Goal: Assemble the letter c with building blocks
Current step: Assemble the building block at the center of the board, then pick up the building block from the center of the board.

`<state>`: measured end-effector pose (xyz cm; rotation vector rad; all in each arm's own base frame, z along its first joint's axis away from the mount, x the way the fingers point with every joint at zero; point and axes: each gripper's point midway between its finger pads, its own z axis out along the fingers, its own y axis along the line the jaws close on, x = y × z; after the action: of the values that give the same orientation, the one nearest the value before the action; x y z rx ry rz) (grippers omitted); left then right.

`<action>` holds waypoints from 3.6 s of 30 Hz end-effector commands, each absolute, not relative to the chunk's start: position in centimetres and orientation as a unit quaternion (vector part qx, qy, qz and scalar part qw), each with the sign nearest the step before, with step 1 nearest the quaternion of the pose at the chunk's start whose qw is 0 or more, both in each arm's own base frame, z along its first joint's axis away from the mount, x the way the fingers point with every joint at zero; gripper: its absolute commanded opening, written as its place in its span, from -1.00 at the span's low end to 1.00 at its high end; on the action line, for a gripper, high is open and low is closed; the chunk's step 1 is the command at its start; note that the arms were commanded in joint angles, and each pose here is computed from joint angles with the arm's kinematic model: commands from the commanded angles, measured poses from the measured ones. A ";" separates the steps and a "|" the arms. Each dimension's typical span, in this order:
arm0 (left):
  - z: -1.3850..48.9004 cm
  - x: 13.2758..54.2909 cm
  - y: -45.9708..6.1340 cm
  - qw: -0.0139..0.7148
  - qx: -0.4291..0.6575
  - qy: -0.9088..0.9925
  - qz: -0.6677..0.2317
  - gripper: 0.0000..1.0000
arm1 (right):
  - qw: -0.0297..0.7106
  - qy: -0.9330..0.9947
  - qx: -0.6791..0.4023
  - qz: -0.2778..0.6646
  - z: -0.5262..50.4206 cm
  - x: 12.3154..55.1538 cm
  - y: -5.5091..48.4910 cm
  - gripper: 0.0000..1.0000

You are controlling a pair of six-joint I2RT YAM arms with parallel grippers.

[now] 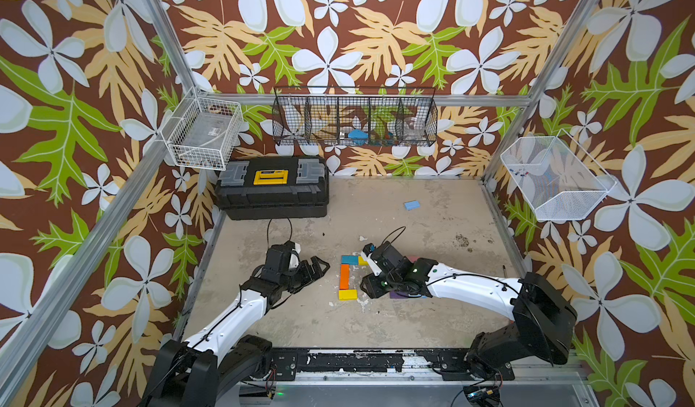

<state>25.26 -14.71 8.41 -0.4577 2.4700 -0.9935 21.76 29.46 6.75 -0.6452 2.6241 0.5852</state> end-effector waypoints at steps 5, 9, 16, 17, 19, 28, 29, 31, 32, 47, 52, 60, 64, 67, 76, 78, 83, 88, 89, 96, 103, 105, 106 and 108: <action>7.8 23.9 -16.3 0.215 -0.156 0.893 -0.362 0.99 | 0.173 0.932 -0.194 0.253 6.0 20.6 29.8 0.12; 7.1 23.2 -17.6 0.199 -0.148 0.890 -0.382 1.00 | 0.167 0.930 -0.190 0.269 6.3 20.3 30.1 0.11; 6.7 22.0 -19.9 0.175 -0.126 0.888 -0.405 0.99 | 0.148 0.925 -0.184 0.297 6.2 19.5 30.7 0.11; 6.7 21.9 -20.1 0.174 -0.124 0.888 -0.407 0.99 | 0.146 0.925 -0.183 0.299 6.1 19.4 30.8 0.11; 6.9 21.8 -20.7 0.170 -0.117 0.886 -0.415 0.99 | 0.144 0.925 -0.180 0.300 6.0 19.2 30.7 0.10; 7.0 21.2 -22.0 0.152 -0.103 0.880 -0.437 0.99 | 0.126 0.923 -0.172 0.322 5.4 18.4 31.0 0.10; 7.0 21.1 -22.2 0.151 -0.102 0.880 -0.440 1.00 | 0.126 0.923 -0.172 0.321 5.4 18.4 31.0 0.10; 7.0 21.0 -22.4 0.147 -0.101 0.879 -0.443 0.99 | 0.124 0.923 -0.171 0.322 5.3 18.4 31.0 0.10; 6.9 20.9 -22.5 0.145 -0.100 0.879 -0.443 0.99 | 0.122 0.922 -0.172 0.324 5.3 18.3 31.0 0.10; 6.8 21.1 -23.4 0.136 -0.097 0.876 -0.453 0.99 | 0.116 0.925 -0.170 0.318 4.7 18.1 30.8 0.09; 6.8 21.1 -23.5 0.136 -0.095 0.876 -0.454 0.99 | 0.118 0.926 -0.170 0.315 4.6 18.1 30.7 0.09; 7.0 21.2 -23.6 0.136 -0.095 0.875 -0.455 0.99 | 0.119 0.926 -0.170 0.315 4.7 18.2 30.7 0.09; 7.1 21.3 -23.8 0.137 -0.092 0.874 -0.457 0.99 | 0.120 0.927 -0.170 0.314 4.7 18.2 30.6 0.09; 7.1 21.2 -23.9 0.136 -0.091 0.874 -0.457 0.99 | 0.120 0.927 -0.169 0.313 4.7 18.1 30.5 0.09; 7.1 21.3 -24.1 0.135 -0.089 0.874 -0.459 0.99 | 0.123 0.928 -0.169 0.308 4.7 18.2 30.4 0.09; 7.2 21.4 -24.2 0.136 -0.089 0.873 -0.459 0.99 | 0.125 0.928 -0.170 0.306 4.7 18.3 30.3 0.09; 7.2 21.4 -24.2 0.136 -0.087 0.874 -0.458 0.99 | 0.129 0.929 -0.174 0.299 4.7 18.5 30.2 0.09; 7.5 21.7 -23.9 0.147 -0.082 0.878 -0.447 1.00 | 0.143 0.931 -0.184 0.282 5.0 19.1 30.1 0.09; 7.7 22.0 -23.8 0.155 -0.078 0.882 -0.439 0.99 | 0.148 0.931 -0.191 0.273 5.1 19.3 30.0 0.09; 10.0 25.9 -20.7 0.213 -0.087 0.887 -0.400 0.99 | 0.190 0.929 -0.260 0.183 5.8 20.7 30.3 0.13; 11.6 30.6 -15.4 0.255 -0.125 0.884 -0.371 0.99 | 0.234 0.925 -0.256 0.155 9.2 25.0 31.4 0.15; 11.9 31.6 -14.3 0.263 -0.133 0.882 -0.367 0.99 | 0.247 0.929 -0.230 0.153 10.7 27.6 31.0 0.14; 11.9 32.0 -13.9 0.266 -0.136 0.882 -0.364 0.99 | 0.255 0.930 -0.215 0.152 11.5 29.0 30.8 0.14; 11.9 32.4 -13.7 0.267 -0.134 0.884 -0.360 0.99 | 0.272 0.935 -0.178 0.142 13.1 32.2 29.7 0.15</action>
<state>32.56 -13.78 12.12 -0.4188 2.3594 -0.9834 29.87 31.68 12.43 -0.5468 2.5049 0.4827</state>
